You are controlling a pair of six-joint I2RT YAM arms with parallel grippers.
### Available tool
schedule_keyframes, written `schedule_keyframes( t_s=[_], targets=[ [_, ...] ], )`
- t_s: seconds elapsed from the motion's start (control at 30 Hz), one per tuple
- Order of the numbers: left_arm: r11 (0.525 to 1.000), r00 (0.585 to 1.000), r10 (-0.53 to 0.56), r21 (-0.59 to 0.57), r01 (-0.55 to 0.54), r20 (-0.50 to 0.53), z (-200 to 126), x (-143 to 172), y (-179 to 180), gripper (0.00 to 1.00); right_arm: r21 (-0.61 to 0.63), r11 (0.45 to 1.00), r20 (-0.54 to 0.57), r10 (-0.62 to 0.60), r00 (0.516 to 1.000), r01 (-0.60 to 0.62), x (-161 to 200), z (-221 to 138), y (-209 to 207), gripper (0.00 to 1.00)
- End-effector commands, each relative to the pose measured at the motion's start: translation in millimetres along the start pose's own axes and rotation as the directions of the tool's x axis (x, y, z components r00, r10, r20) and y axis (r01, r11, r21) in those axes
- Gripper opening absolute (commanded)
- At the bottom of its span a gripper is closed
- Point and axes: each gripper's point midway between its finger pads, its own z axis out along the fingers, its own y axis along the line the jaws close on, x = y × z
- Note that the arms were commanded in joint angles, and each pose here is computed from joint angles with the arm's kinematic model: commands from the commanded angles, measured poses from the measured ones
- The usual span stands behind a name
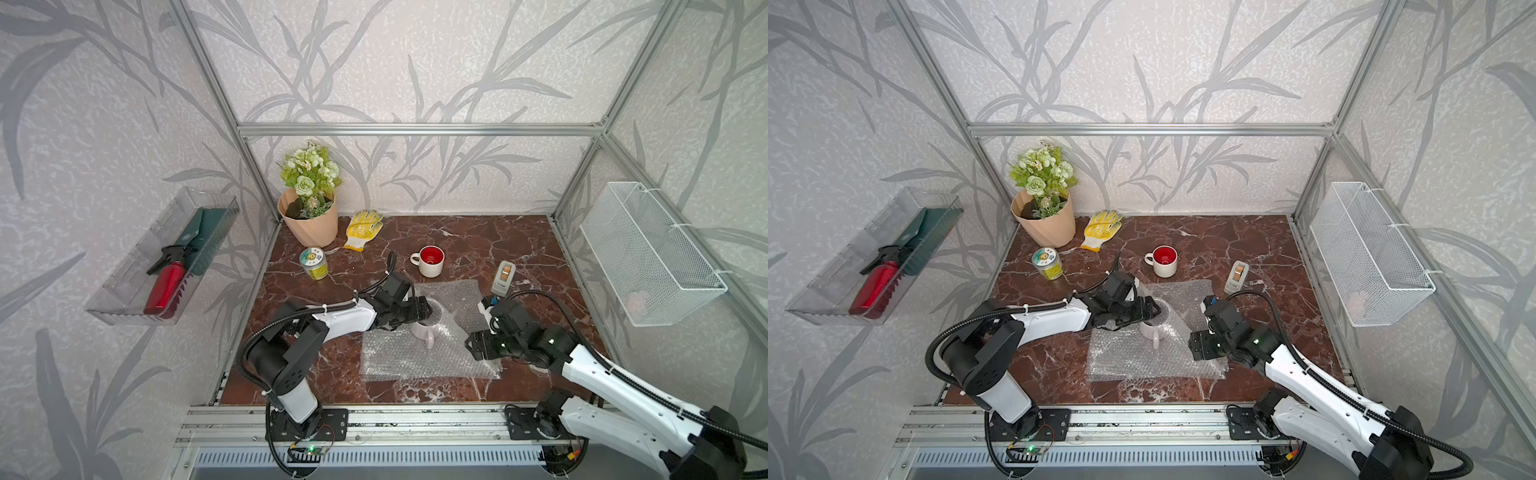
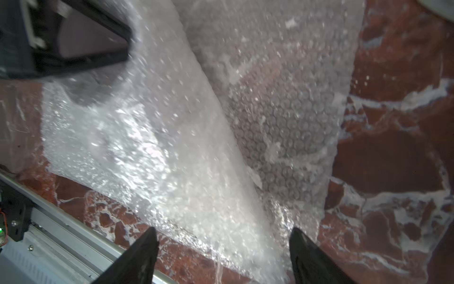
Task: Wrap mugs in bubble wrap
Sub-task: Wrap the mug in bubble wrap.
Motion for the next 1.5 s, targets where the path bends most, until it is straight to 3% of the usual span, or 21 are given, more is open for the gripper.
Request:
schedule_keyframes(
  t_s=[0.0, 0.27, 0.63, 0.83, 1.0, 1.1, 1.27, 1.47],
  targets=[
    [1.0, 1.0, -0.002, -0.004, 0.002, -0.012, 6, 1, 0, 0.86, 0.063, 0.996, -0.099, 0.067, 0.993, -0.061, 24, 7, -13, 0.83],
    [1.0, 1.0, 0.0, -0.002, 0.0, -0.016, 7, 1, -1, 0.87, 0.114, 0.992, -0.235, 0.086, 0.968, -0.06, 44, 26, -18, 0.83],
    [1.0, 1.0, -0.001, 0.002, 0.002, -0.022, 8, 0, -3, 0.87, 0.13, 0.989, -0.277, 0.098, 0.956, -0.063, 66, 35, -20, 0.81],
    [1.0, 1.0, -0.003, 0.003, 0.003, -0.023, 8, 0, -3, 0.87, 0.207, 0.975, -0.259, 0.134, 0.956, -0.08, 63, 28, -31, 0.6],
    [1.0, 1.0, -0.002, 0.006, 0.002, -0.026, 8, 1, -3, 0.87, 0.228, 0.97, -0.242, 0.144, 0.96, -0.088, 61, 23, -34, 0.27],
    [1.0, 1.0, -0.001, 0.003, 0.002, -0.027, 8, 2, -2, 0.87, 0.187, 0.978, -0.214, 0.132, 0.968, -0.092, 55, 19, -27, 0.03],
    [1.0, 1.0, -0.006, -0.001, 0.006, -0.03, 9, 4, 0, 0.87, -0.054, 0.992, -0.142, 0.106, 0.984, -0.115, 28, 4, 19, 0.0],
    [1.0, 0.999, -0.006, -0.019, 0.005, -0.04, 10, 7, 5, 0.86, -0.294, 0.951, 0.019, 0.107, 0.994, -0.097, -20, -27, 69, 0.0]
  ],
)
